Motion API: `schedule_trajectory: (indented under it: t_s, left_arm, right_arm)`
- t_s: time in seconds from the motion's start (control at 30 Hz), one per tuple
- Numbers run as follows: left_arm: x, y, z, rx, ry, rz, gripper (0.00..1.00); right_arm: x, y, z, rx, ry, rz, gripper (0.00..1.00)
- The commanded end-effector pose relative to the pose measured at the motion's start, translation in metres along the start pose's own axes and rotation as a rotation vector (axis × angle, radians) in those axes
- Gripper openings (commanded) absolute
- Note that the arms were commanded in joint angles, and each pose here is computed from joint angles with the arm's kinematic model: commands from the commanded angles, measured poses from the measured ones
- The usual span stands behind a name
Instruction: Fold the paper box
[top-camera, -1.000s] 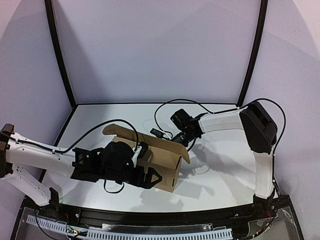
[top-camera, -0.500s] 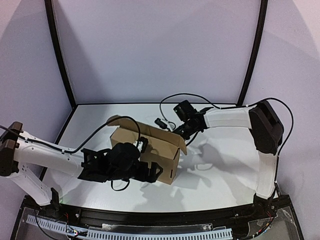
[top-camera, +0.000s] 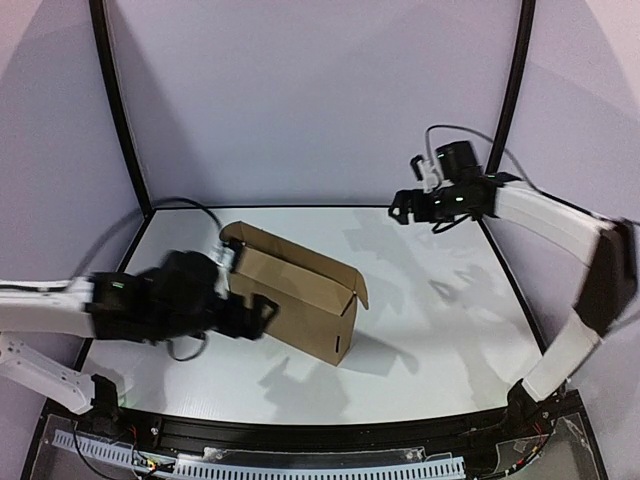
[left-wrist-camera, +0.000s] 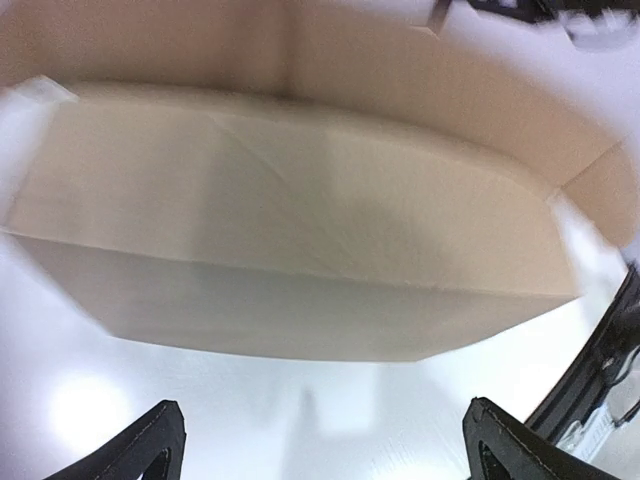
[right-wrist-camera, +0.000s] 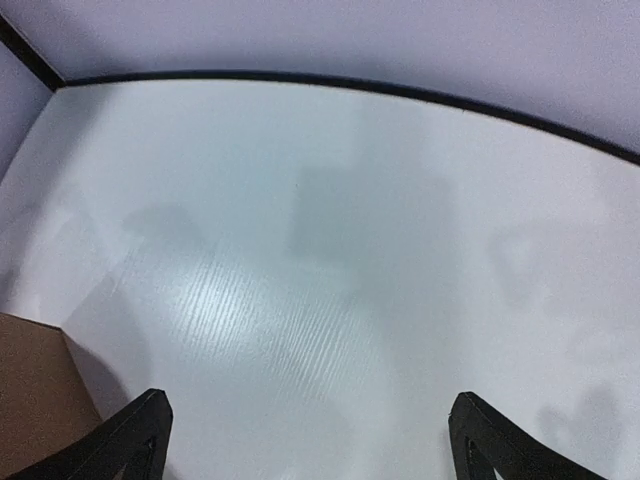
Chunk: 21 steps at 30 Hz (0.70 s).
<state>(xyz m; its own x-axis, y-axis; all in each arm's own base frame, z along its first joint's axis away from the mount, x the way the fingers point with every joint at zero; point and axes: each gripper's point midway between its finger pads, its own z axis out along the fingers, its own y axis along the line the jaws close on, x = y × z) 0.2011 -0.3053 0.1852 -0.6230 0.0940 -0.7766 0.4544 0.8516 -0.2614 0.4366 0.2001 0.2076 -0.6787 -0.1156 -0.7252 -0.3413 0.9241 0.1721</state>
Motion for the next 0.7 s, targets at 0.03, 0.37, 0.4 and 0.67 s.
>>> schedule_trajectory:
  t_s: [0.03, 0.37, 0.4, 0.67]
  left_arm:
    - [-0.069, 0.063, -0.107, -0.232, -0.186, 0.02, 0.99]
    - [-0.18, 0.097, -0.131, -0.101, -0.177, 0.326, 0.99]
    - [-0.18, 0.092, -0.128, -0.031, -0.138, 0.341, 0.99]
    - [-0.166, 0.083, -0.074, 0.144, 0.162, 0.579, 0.98]
  right_arm:
    - [0.013, 0.023, -0.085, -0.09, -0.08, 0.057, 0.98]
    - [0.098, 0.154, -0.179, -0.299, 0.138, -0.095, 0.89]
    - [0.105, 0.161, -0.179, -0.302, 0.184, -0.088, 0.87]
    - [0.108, 0.184, -0.171, -0.166, 0.286, -0.121, 0.74]
